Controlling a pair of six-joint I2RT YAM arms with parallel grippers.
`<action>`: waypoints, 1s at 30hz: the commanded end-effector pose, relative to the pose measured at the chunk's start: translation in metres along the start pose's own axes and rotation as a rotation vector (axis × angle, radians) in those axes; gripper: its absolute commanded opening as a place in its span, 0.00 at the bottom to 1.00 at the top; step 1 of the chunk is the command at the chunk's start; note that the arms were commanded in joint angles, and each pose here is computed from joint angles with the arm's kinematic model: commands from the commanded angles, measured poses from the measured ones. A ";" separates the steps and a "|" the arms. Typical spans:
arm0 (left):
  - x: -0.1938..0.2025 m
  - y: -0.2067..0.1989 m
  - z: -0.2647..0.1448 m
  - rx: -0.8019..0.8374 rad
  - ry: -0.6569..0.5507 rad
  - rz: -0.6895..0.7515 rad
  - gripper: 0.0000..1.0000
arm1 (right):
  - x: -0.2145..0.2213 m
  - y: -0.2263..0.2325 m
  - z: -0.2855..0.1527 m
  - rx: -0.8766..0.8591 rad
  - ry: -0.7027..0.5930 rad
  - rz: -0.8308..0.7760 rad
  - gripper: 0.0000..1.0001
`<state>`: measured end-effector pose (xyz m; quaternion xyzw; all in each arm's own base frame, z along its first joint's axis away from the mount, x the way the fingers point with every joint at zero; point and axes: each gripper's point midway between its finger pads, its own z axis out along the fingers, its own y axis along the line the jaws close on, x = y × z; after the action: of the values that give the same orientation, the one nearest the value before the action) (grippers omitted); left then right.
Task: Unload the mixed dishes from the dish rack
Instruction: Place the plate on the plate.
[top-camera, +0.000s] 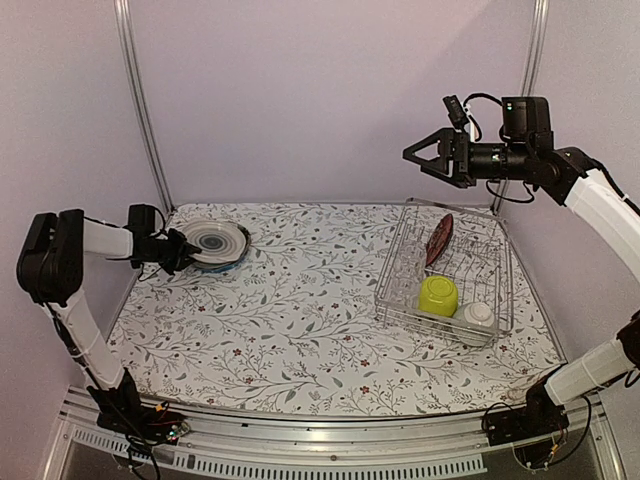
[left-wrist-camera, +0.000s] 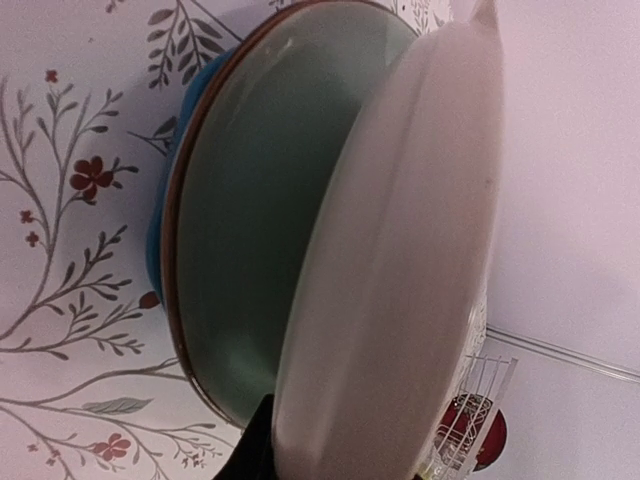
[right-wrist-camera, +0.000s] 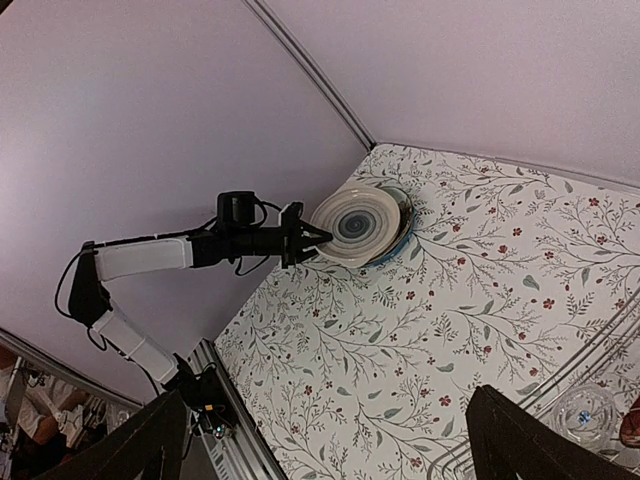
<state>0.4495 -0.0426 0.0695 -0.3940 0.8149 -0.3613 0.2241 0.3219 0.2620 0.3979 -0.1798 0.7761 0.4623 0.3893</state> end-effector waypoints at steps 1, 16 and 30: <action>-0.022 -0.046 -0.008 0.145 -0.043 0.076 0.00 | 0.005 -0.004 0.000 0.006 0.017 0.015 0.99; -0.020 -0.030 0.002 0.075 -0.008 0.053 0.29 | 0.005 -0.003 -0.001 0.004 0.017 0.013 0.99; -0.016 -0.016 0.004 0.010 0.009 0.035 0.43 | 0.006 -0.003 -0.001 0.006 0.019 0.017 0.99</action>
<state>0.4624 -0.0415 0.0704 -0.3867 0.8187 -0.3650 0.2167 0.3207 0.2619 0.3956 -0.1790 0.7791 0.4623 0.3837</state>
